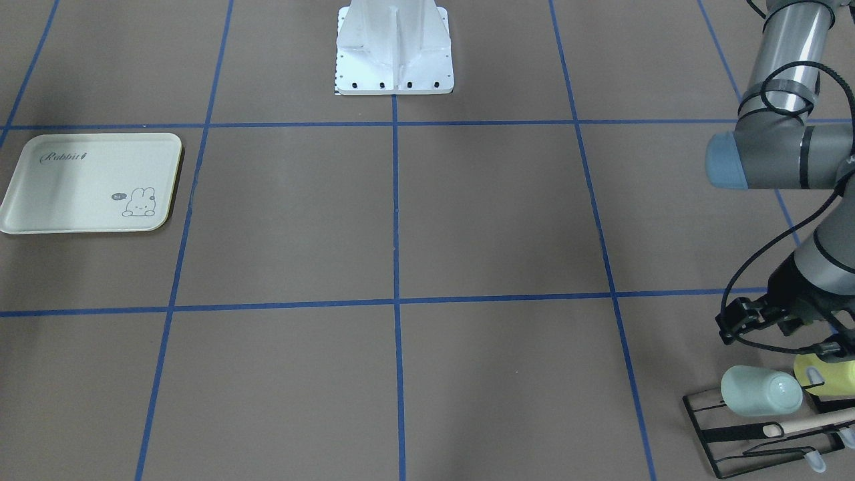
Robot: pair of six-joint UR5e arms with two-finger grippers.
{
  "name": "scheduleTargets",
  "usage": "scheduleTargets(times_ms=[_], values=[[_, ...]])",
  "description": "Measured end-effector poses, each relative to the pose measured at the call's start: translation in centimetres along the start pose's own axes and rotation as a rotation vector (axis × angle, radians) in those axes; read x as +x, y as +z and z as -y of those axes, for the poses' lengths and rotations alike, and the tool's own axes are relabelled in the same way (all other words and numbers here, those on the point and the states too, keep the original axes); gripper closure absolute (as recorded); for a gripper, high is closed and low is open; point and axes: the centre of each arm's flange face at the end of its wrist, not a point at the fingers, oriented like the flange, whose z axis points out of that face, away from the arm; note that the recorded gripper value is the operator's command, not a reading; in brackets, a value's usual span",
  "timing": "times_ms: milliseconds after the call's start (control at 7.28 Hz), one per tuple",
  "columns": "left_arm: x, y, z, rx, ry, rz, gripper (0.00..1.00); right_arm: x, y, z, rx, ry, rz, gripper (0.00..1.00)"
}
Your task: Left arm grabs green cup and hands to right arm on tray
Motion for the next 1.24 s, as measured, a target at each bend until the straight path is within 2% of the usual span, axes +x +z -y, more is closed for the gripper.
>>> scheduleTargets(times_ms=[549,1236], values=[[-0.8,0.7,3.9,0.031,0.008,-0.004,0.06,-0.2,-0.1,0.1,0.004,-0.004,0.002,0.0],[-1.0,2.3,4.8,0.021,-0.003,0.0,0.06,-0.2,-0.1,0.1,0.004,-0.004,0.002,0.0]])
